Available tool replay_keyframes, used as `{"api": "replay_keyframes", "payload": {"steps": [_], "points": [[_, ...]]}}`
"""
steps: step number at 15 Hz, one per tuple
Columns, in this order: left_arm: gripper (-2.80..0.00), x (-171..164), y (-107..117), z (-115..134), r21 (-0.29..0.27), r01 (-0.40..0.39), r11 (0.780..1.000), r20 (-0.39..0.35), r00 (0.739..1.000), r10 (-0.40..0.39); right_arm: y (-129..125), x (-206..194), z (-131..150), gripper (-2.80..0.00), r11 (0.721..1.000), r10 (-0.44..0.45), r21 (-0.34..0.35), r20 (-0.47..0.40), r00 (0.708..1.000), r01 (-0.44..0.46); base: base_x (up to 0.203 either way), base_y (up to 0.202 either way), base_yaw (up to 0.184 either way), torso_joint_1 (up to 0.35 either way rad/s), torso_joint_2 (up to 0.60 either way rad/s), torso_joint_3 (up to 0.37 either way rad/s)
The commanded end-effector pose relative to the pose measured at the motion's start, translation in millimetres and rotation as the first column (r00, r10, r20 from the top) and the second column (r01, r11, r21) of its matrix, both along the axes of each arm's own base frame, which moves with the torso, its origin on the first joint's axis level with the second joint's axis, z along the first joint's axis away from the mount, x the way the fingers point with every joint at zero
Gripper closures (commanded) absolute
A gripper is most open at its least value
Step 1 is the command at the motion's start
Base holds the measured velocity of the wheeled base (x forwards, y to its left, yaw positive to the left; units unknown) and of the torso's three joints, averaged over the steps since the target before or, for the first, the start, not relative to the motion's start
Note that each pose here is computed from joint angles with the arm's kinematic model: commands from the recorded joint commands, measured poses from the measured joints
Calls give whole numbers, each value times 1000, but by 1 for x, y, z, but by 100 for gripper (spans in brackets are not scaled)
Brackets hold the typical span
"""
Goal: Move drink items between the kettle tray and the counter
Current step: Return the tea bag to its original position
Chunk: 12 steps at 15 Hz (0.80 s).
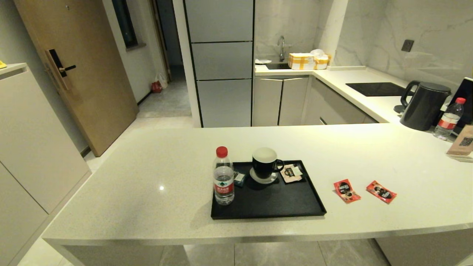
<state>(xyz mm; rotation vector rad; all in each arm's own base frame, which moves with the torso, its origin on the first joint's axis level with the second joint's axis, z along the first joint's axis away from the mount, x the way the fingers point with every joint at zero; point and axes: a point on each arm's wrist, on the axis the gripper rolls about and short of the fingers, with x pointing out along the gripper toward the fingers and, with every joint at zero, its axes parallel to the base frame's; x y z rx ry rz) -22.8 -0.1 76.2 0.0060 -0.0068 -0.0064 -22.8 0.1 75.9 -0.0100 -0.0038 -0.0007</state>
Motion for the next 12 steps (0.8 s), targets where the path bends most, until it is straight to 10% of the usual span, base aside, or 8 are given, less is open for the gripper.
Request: {"api": "replay_keyframes", "payload": {"steps": [1, 12], "points": [[0, 0, 0, 0, 0, 0, 1000, 1, 1000, 0, 0, 0, 0, 0, 1000, 1, -1, 1, 1000, -1, 0, 0, 0, 0, 0, 0], [0, 0, 0, 0, 0, 0, 1000, 1, 1000, 0, 0, 0, 0, 0, 1000, 1, -1, 1, 1000, -1, 0, 0, 0, 0, 0, 0]]}}
